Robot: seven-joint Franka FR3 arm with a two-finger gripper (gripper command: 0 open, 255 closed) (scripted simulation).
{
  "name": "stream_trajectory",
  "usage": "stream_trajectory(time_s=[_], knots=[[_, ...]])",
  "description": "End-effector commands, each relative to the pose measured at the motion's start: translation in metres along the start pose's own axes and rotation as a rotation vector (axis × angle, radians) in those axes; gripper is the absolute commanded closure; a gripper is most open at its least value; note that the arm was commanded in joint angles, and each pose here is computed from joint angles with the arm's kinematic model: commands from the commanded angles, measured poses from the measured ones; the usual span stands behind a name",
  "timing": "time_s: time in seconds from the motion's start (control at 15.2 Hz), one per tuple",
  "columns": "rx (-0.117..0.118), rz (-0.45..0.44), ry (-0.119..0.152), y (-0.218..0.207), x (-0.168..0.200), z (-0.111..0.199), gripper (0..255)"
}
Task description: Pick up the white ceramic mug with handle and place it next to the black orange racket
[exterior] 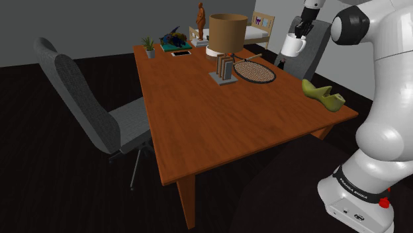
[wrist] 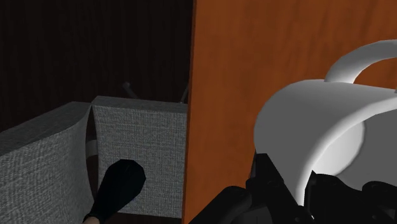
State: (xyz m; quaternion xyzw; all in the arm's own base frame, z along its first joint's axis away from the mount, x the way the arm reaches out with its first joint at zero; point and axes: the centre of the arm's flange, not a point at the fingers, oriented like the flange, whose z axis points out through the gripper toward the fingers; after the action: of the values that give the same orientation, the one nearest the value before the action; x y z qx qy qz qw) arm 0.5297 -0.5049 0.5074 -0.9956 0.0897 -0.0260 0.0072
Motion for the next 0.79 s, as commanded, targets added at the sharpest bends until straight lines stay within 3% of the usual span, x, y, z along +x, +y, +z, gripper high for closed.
stream_trajectory(time_s=[0.0,0.73], knots=[[0.000,-0.001,0.001,0.001,0.000,0.011,255],[0.000,-0.001,0.001,0.002,-0.003,0.068,255]])
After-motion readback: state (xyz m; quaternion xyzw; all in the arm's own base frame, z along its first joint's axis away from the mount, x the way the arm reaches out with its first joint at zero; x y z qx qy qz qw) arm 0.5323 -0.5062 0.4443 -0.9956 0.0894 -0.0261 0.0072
